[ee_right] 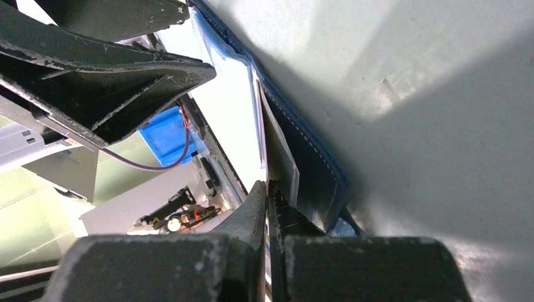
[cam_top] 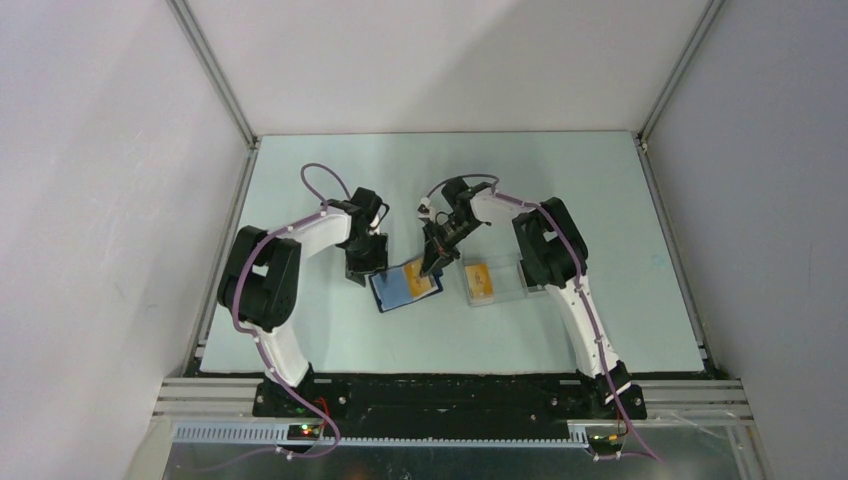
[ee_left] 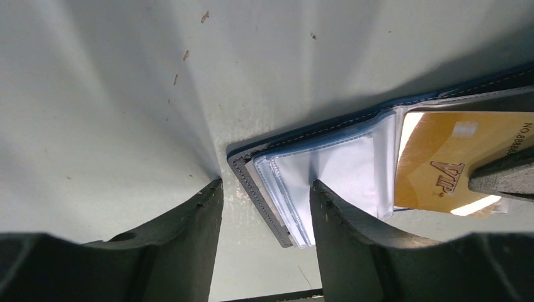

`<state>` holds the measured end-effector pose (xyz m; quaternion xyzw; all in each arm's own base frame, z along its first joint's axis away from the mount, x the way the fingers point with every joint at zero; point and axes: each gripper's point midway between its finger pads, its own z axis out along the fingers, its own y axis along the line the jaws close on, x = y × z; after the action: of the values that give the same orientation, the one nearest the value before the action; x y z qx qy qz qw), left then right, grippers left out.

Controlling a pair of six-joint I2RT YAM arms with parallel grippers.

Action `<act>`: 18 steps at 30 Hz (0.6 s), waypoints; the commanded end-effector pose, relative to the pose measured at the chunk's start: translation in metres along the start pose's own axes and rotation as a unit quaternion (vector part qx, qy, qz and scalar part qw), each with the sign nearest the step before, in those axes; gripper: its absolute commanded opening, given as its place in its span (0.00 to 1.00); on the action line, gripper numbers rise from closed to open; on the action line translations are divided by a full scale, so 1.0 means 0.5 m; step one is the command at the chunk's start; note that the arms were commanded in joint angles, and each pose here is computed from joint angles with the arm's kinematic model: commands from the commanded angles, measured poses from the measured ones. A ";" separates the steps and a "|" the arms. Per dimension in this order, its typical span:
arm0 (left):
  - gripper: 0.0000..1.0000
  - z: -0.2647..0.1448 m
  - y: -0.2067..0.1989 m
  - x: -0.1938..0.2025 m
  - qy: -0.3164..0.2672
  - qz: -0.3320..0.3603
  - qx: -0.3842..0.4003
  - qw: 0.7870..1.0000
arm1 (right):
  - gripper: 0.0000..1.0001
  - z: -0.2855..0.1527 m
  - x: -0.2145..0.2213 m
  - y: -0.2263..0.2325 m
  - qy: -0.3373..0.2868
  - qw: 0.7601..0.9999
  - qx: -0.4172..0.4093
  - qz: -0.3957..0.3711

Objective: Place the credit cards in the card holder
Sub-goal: Insert the credit card into the card holder.

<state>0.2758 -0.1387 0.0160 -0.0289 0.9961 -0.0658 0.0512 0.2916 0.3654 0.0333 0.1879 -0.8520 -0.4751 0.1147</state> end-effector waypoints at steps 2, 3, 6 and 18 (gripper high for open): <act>0.57 -0.016 0.005 -0.016 -0.022 0.011 0.000 1.000 | 0.00 0.018 0.002 0.012 0.021 1.000 -0.005 -0.014; 0.57 -0.016 0.006 -0.016 -0.022 0.011 0.000 1.000 | 0.00 0.018 0.006 0.013 0.024 1.000 -0.006 -0.015; 0.57 -0.015 0.005 -0.016 -0.022 0.011 0.000 1.000 | 0.00 0.021 0.013 0.028 0.031 0.999 -0.015 -0.025; 0.55 -0.015 0.008 -0.014 -0.023 0.017 0.000 1.000 | 0.00 0.014 0.036 0.061 0.034 0.998 -0.044 -0.038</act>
<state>0.2757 -0.1379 0.0159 -0.0242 0.9963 -0.0653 0.0512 0.2755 0.3718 0.0340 0.2078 -0.8358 -0.4885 0.1398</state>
